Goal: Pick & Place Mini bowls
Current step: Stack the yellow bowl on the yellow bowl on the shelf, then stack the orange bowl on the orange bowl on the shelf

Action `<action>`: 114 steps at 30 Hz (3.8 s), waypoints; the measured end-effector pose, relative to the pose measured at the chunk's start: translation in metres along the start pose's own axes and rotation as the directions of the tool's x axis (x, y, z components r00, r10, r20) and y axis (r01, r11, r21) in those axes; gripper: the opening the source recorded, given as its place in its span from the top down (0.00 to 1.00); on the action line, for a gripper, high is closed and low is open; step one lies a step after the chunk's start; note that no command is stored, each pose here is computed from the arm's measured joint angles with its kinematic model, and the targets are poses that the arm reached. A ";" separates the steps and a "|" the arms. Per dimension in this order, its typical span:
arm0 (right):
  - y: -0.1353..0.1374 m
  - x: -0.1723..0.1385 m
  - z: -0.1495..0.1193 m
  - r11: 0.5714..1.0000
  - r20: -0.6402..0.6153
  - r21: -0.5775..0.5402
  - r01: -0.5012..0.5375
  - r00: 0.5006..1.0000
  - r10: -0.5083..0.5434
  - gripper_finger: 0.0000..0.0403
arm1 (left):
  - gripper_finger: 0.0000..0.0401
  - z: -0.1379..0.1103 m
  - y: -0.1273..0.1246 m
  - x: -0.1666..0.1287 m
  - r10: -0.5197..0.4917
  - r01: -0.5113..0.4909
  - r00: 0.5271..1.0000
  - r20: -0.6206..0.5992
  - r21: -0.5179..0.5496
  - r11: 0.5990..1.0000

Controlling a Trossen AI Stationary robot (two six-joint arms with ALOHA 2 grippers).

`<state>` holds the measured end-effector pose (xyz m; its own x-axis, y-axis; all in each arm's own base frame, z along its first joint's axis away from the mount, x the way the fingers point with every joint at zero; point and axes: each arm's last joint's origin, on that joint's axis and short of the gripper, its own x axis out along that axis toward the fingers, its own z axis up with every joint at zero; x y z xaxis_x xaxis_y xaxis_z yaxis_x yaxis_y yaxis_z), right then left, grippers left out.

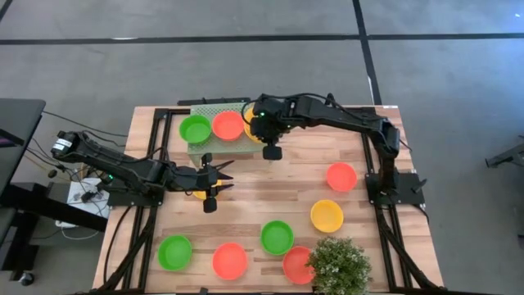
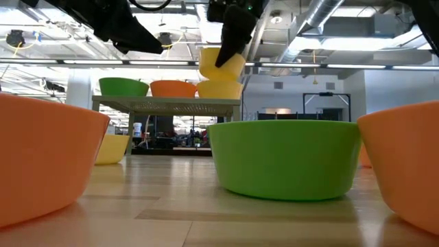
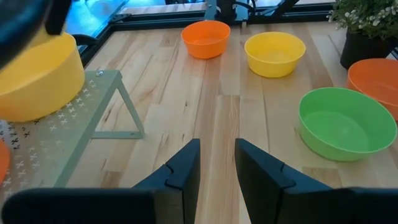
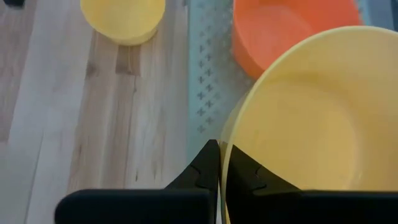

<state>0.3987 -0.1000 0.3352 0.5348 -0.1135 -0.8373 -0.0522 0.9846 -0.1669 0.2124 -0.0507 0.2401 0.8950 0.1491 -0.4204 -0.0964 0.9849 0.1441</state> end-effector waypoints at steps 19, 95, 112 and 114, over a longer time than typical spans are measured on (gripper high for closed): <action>-0.005 0.015 -0.003 1.000 -0.030 0.014 -0.001 1.000 0.002 0.96 | 0.75 0.000 0.000 0.000 0.000 0.000 1.000 0.000 0.000 1.000; 0.069 -0.053 0.016 0.999 -0.170 -0.034 0.012 0.985 -0.018 0.63 | 0.75 0.000 0.000 0.000 -0.001 0.001 1.000 -0.001 -0.025 1.000; 0.102 -0.054 -0.087 0.923 -0.178 0.380 0.064 0.984 0.006 0.65 | 0.75 -0.001 -0.014 -0.005 -0.063 0.063 0.998 0.008 -0.022 0.998; 0.107 -0.048 -0.112 0.874 -0.213 0.478 0.085 0.977 0.022 0.65 | 0.75 -0.001 -0.014 -0.006 -0.064 0.064 0.998 0.008 -0.019 0.998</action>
<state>0.2735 -0.0044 0.2993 0.3414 -0.1180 -0.9325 0.4026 0.9148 0.0317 0.2084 -0.0651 0.2398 0.9027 0.0852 -0.4218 -0.0470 0.9939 0.1001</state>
